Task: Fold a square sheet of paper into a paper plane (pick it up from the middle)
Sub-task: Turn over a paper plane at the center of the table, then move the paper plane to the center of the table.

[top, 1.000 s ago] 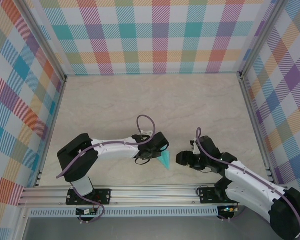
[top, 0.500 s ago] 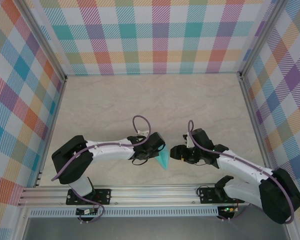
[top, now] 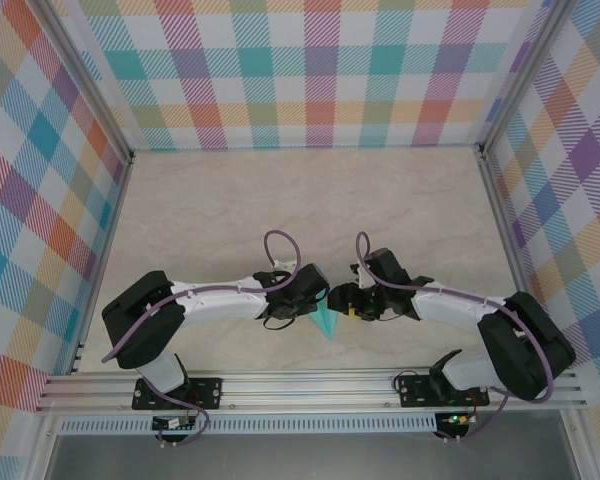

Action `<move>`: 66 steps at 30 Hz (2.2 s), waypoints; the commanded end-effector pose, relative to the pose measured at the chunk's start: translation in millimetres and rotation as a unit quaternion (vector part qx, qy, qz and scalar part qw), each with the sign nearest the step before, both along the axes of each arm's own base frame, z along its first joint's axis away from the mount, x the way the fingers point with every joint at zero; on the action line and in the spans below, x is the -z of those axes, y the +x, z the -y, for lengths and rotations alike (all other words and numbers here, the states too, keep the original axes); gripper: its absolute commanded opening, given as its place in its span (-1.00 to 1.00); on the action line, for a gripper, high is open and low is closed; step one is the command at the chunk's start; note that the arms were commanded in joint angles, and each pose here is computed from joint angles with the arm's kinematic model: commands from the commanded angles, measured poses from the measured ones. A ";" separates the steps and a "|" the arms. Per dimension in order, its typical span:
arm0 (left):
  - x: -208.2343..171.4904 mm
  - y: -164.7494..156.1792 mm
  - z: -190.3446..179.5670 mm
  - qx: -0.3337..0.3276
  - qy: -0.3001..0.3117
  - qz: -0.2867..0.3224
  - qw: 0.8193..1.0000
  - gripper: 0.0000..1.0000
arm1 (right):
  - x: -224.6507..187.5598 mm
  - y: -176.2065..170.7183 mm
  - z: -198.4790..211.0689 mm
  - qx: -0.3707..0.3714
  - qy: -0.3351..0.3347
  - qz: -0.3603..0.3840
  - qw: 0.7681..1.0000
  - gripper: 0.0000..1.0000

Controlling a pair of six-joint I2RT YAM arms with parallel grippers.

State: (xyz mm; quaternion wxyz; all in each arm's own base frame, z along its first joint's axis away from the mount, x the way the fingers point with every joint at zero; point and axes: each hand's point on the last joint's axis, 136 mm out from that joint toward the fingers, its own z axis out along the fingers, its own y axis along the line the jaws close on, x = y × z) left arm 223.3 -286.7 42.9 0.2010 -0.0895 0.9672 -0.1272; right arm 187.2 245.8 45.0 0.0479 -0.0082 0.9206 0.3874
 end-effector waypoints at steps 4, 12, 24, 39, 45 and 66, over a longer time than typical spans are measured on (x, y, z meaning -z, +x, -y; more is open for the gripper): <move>-2.4 0.1 -6.6 -0.007 0.000 0.002 1.000 -0.69 | -8.7 4.1 -23.1 -0.036 0.034 0.014 0.999 0.29; -1.4 1.1 -6.7 -0.009 0.000 0.001 1.000 -0.69 | -19.4 -2.4 -29.4 -0.054 0.046 0.034 0.997 0.29; -3.5 0.0 -9.1 -0.012 -0.006 0.004 1.000 -0.69 | -17.2 -2.8 -35.9 -0.067 0.025 0.053 0.996 0.24; -3.8 -0.3 -9.1 -0.013 -0.008 0.004 1.000 -0.69 | 1.0 4.0 -36.3 -0.065 -0.043 0.075 0.994 0.06; -4.4 -0.1 -8.6 -0.013 -0.010 0.005 1.000 -0.69 | 4.2 5.6 -37.5 -0.064 -0.049 0.071 0.994 -0.03; -7.2 -0.1 -8.9 -0.014 -0.015 0.008 1.000 -0.69 | 22.2 5.7 -35.0 -0.067 -0.125 0.075 0.987 -0.22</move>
